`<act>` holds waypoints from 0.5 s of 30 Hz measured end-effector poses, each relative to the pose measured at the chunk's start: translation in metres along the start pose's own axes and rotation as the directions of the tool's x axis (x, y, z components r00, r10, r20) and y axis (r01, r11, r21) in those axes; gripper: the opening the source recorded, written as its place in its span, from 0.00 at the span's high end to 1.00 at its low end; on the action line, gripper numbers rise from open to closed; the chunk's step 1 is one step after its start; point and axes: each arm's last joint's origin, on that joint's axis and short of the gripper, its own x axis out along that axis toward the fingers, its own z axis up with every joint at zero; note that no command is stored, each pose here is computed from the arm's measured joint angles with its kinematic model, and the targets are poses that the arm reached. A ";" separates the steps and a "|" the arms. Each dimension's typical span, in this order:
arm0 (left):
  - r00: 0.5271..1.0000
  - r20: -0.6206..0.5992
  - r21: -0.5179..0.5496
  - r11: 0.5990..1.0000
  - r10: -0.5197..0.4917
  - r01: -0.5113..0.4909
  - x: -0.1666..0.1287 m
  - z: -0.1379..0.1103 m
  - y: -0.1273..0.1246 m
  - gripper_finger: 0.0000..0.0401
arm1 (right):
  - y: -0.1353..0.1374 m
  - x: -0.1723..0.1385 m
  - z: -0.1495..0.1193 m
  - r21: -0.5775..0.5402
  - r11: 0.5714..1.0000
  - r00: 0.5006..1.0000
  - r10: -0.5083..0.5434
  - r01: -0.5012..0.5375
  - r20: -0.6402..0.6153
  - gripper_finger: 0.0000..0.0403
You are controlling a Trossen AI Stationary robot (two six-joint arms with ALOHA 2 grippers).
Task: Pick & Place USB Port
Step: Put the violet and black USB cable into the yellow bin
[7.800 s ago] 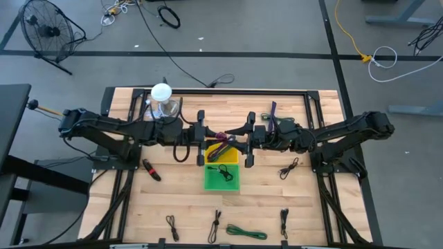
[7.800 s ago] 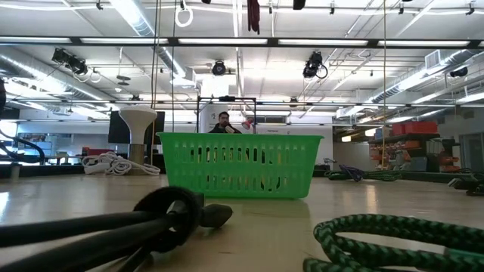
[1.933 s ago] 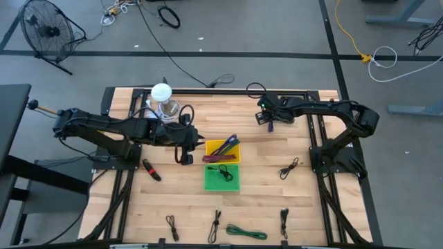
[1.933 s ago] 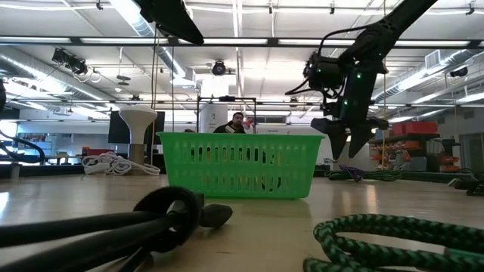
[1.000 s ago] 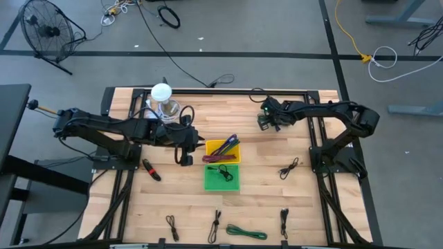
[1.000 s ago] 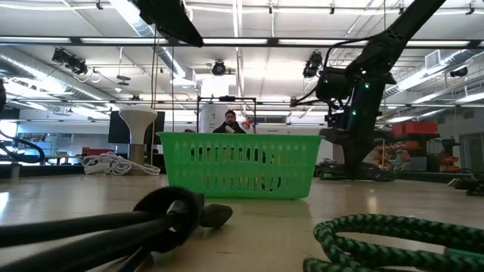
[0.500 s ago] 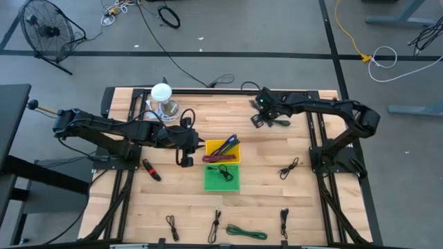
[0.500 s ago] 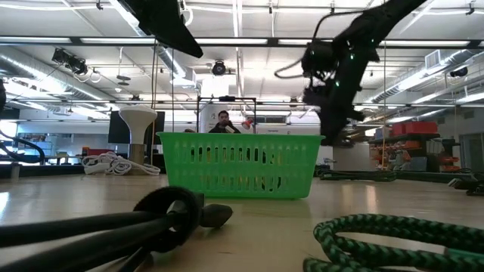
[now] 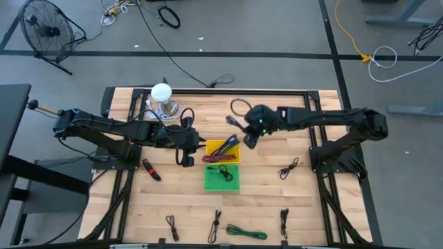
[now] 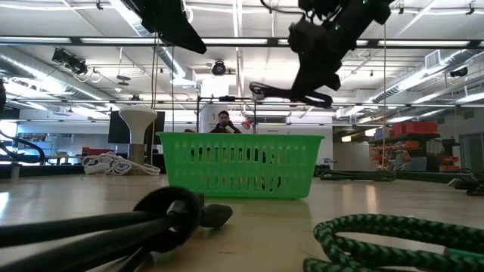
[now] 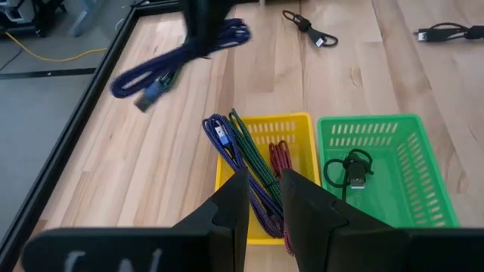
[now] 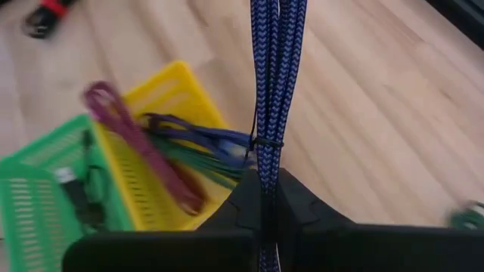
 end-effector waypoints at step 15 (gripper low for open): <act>1.000 0.002 0.000 1.000 0.000 0.000 0.000 0.000 0.000 0.79 | 0.077 -0.010 -0.013 -0.221 0.972 0.972 0.128 -0.083 0.197 0.98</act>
